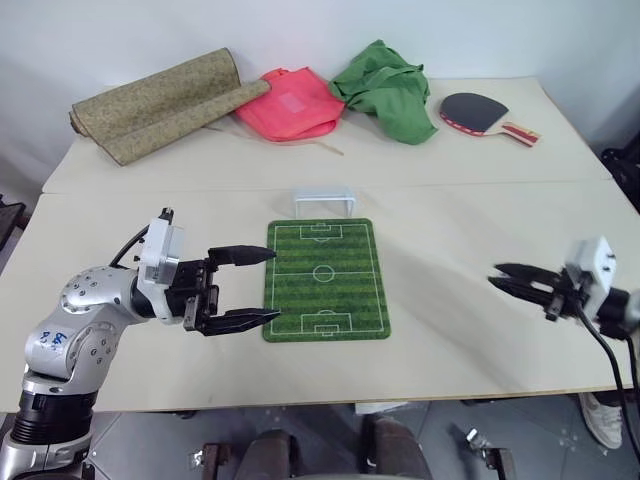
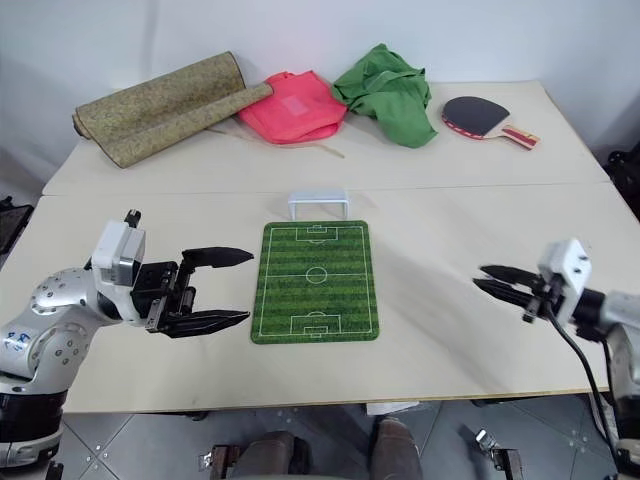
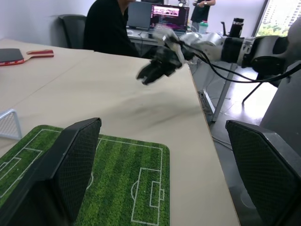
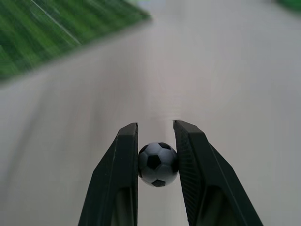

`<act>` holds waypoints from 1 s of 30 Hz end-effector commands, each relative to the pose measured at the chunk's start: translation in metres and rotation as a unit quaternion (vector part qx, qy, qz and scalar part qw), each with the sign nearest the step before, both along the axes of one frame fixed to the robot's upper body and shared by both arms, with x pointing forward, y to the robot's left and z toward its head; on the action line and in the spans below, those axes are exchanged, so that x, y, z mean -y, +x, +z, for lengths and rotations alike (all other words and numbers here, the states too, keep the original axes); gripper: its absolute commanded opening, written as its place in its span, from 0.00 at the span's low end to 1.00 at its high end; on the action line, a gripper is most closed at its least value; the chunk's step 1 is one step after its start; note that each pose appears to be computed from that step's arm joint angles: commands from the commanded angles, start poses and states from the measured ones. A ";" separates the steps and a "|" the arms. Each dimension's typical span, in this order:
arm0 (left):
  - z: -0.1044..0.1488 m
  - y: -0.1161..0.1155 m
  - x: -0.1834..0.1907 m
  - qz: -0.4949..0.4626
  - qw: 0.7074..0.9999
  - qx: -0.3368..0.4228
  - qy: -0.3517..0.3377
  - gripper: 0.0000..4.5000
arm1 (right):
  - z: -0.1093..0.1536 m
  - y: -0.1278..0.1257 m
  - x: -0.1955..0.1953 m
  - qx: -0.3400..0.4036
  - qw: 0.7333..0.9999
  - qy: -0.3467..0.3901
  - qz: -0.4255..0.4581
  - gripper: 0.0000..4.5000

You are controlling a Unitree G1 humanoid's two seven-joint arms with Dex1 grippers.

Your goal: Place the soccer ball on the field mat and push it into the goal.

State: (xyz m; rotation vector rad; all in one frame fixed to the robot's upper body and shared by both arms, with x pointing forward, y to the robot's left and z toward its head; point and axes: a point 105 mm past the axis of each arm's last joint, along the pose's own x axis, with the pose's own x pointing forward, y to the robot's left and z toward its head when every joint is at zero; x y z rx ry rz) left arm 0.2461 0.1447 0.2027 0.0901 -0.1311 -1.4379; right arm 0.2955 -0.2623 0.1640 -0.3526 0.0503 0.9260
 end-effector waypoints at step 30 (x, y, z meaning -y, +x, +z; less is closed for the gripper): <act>-0.061 -0.014 -0.041 0.085 0.995 -0.024 0.039 1.00 | -0.055 -0.020 -0.236 -0.084 0.949 -0.051 0.299 0.17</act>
